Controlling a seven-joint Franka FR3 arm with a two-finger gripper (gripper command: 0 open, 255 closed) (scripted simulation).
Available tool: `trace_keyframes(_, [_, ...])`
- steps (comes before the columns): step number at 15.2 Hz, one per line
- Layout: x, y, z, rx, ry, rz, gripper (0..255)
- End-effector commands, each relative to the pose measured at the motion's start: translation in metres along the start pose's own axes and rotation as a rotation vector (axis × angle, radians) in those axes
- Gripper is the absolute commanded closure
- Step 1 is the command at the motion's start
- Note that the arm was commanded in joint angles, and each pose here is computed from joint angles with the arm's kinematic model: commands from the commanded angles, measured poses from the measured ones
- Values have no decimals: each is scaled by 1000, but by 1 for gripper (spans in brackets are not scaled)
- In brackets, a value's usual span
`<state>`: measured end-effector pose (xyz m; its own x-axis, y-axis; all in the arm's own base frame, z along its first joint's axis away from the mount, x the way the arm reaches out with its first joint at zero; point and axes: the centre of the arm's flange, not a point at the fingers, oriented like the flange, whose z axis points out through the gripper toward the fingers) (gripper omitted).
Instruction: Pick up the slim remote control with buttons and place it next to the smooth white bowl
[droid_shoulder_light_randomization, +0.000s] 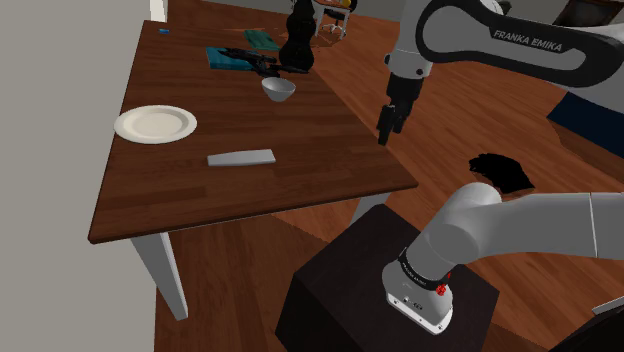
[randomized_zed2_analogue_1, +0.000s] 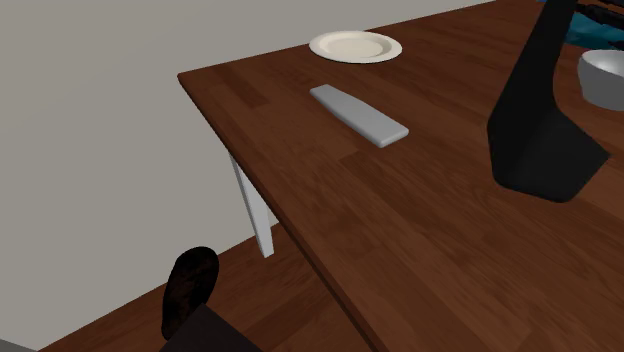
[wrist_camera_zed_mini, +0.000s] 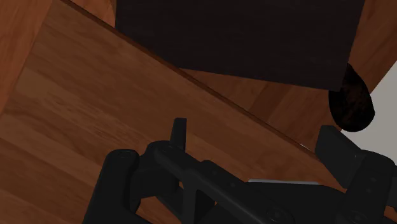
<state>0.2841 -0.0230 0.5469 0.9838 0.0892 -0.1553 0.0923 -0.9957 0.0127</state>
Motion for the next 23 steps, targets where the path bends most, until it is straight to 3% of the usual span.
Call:
trace_keyframes(1, [0,0,0,0,0,0,0])
trace_keyframes(12, [130,-16,42,-26,45,-328,0])
trace_keyframes(23, [251,-73,79,-51,89,-656,0])
